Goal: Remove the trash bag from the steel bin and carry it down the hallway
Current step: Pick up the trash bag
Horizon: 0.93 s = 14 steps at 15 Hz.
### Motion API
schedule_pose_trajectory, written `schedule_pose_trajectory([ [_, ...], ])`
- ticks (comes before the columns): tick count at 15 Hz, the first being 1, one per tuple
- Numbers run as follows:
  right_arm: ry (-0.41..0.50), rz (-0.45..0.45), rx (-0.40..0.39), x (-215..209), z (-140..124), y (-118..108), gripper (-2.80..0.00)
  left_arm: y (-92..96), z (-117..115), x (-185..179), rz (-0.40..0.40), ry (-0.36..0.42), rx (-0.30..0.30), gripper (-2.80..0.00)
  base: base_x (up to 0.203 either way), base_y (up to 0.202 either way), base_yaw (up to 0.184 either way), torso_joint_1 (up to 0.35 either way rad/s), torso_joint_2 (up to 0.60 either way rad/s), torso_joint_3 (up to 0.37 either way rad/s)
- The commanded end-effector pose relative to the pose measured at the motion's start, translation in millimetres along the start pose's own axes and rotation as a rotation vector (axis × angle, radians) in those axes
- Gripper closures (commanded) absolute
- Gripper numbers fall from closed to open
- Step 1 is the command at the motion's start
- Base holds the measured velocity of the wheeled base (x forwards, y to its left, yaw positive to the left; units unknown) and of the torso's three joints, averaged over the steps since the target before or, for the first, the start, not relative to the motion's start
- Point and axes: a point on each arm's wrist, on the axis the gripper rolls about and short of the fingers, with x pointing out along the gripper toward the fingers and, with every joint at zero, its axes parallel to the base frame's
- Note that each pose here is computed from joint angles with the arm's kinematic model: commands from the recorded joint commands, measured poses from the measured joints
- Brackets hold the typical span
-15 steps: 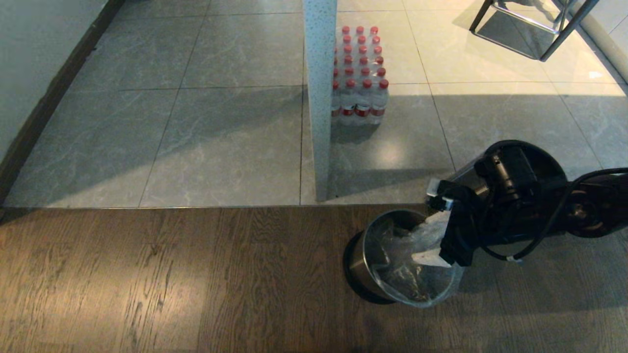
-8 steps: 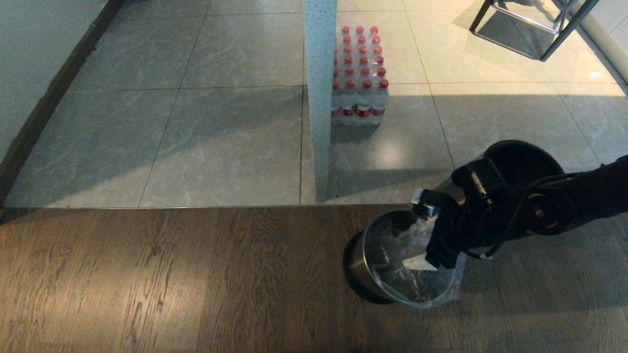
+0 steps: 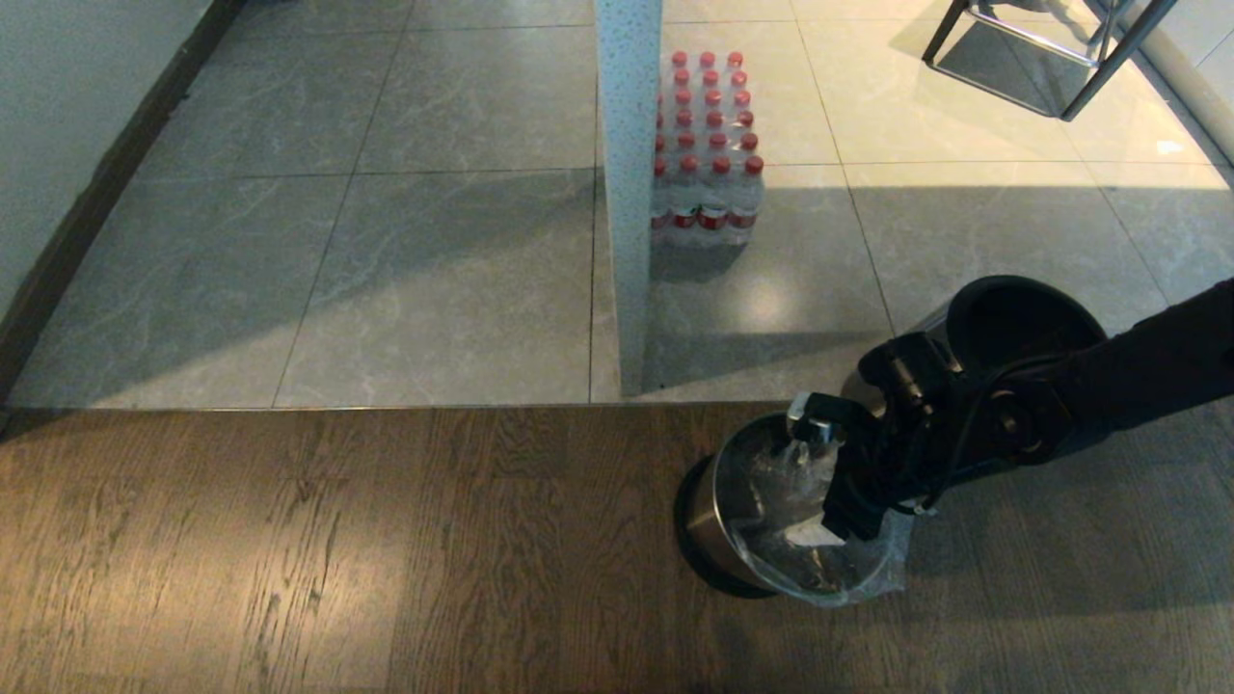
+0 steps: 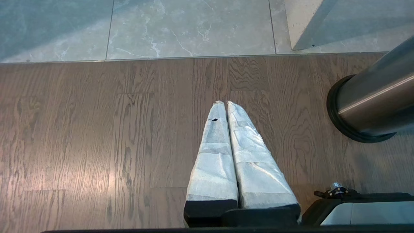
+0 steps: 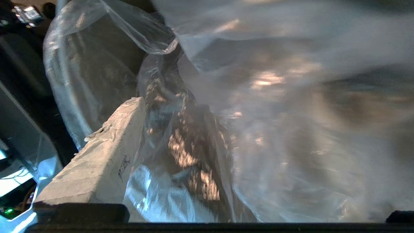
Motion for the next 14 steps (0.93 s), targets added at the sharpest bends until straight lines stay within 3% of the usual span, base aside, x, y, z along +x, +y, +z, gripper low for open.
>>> schedule_pose_trajectory([
  [1,0.016,0.015,-0.006,10.7,-1.8,2.1,-2.8,0.0,0.0,0.0,-0.001,0.0,-0.001,0.0,0.0,0.0,0.0,0.0,0.0,0.0],
  [14,-0.007,-0.02,-0.051,51.1,15.5,-0.9,-2.8,0.0,0.0,0.0,0.0,0.0,-0.001,0.0,0.0,0.0,0.0,0.0,0.0,0.0],
])
